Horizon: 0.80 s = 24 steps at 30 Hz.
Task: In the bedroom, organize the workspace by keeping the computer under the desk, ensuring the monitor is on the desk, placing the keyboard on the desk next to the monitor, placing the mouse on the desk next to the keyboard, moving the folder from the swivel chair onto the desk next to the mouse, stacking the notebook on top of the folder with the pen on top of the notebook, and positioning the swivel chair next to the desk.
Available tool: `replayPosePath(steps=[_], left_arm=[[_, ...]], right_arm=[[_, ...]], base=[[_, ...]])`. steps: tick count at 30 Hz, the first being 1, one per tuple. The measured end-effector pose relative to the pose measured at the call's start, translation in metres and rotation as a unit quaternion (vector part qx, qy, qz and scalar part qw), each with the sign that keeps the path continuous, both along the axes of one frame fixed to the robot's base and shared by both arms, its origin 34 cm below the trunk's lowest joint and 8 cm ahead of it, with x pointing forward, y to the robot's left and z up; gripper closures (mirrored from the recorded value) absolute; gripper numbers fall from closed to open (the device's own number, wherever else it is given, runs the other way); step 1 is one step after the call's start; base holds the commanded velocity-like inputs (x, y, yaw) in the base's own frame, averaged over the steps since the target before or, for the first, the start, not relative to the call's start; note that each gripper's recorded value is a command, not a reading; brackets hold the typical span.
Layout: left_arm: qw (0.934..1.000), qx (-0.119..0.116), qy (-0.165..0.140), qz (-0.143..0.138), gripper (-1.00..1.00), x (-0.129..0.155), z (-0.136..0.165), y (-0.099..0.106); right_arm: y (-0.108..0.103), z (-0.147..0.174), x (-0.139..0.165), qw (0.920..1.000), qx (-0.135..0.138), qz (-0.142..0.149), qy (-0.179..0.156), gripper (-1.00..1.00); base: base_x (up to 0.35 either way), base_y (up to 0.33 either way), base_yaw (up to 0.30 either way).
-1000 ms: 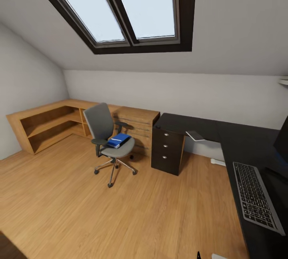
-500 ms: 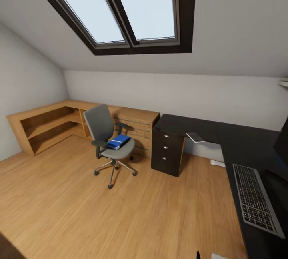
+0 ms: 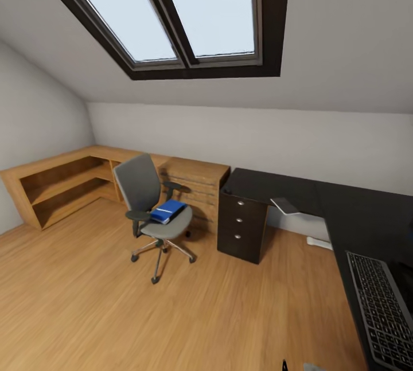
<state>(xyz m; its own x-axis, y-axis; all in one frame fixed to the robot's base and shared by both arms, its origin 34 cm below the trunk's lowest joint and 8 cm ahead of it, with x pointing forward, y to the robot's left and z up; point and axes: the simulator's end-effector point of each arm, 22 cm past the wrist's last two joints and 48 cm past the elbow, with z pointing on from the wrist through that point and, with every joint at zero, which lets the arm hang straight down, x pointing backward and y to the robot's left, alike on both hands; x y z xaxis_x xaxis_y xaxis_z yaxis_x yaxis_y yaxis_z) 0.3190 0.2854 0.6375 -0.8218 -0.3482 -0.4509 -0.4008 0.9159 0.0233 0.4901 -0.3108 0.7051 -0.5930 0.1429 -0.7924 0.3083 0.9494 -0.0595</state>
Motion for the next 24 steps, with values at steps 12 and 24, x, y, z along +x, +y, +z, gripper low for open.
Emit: replayPosePath(steps=[12,24], left_arm=[[1.0,0.0,0.001,0.0,-1.0,-0.005,0.01,-0.001],[1.0,0.0,0.002,0.0,-1.0,-0.01,0.019,-0.001]], right_arm=[[0.0,0.01,-0.004,1.0,0.0,0.001,0.0,-1.0],[-0.002,0.02,-0.009,1.0,-0.001,-0.001,0.0,-1.0]], base=[[0.335,0.0,0.0],[0.335,0.0,0.0]])
